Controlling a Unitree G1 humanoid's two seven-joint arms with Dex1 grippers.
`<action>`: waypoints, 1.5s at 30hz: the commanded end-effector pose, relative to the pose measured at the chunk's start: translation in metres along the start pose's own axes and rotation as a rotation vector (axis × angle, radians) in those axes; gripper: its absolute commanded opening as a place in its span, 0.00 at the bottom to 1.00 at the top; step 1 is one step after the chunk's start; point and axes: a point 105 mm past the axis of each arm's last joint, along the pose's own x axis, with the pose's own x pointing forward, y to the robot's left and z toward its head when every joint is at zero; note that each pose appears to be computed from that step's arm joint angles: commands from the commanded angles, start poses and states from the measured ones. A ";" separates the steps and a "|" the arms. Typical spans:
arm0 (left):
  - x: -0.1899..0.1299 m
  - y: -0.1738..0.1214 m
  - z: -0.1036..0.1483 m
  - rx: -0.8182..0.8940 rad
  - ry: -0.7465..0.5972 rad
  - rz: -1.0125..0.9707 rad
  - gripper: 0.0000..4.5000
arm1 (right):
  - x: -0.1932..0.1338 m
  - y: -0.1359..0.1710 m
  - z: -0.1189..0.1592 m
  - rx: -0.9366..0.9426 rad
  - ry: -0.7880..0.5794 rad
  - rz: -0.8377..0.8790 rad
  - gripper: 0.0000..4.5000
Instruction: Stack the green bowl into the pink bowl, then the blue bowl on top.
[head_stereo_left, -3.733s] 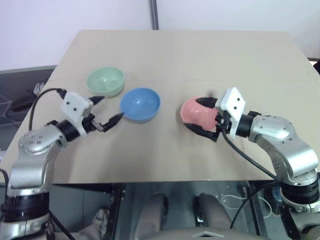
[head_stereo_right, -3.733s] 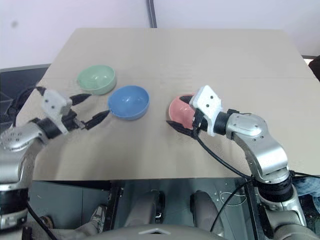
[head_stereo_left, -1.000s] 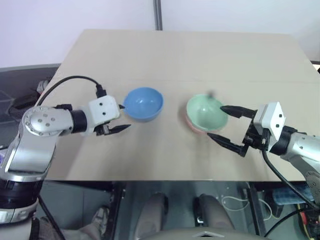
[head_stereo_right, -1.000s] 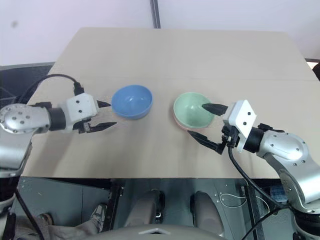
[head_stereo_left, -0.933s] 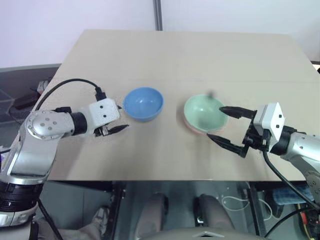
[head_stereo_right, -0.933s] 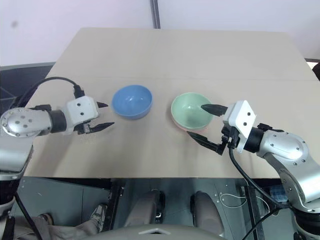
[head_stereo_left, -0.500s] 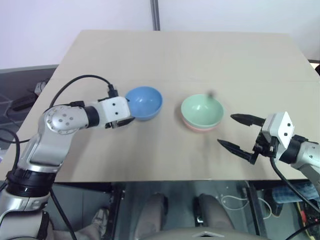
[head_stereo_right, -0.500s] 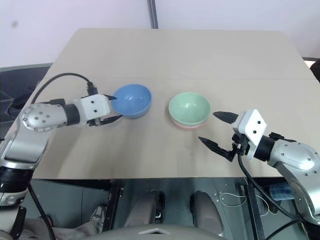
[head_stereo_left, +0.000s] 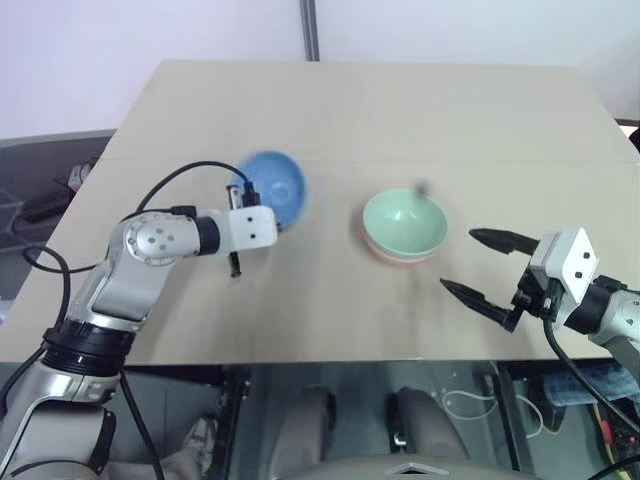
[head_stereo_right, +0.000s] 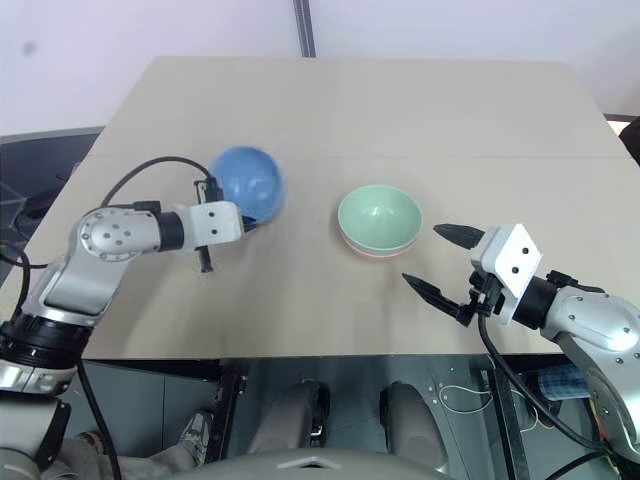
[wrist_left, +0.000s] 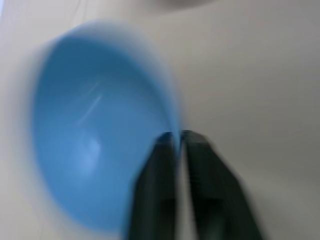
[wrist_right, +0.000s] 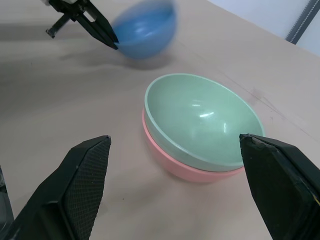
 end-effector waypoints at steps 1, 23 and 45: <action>-0.005 0.010 0.009 0.043 -0.023 0.041 0.01 | -0.002 0.002 0.013 -0.046 -0.034 -0.004 1.00; -0.011 0.021 0.035 0.080 -0.125 0.037 0.01 | 0.001 -0.003 0.020 -0.046 -0.078 -0.037 1.00; -0.007 0.023 0.040 0.089 -0.152 0.018 0.01 | 0.005 -0.007 0.047 -0.066 -0.221 -0.077 1.00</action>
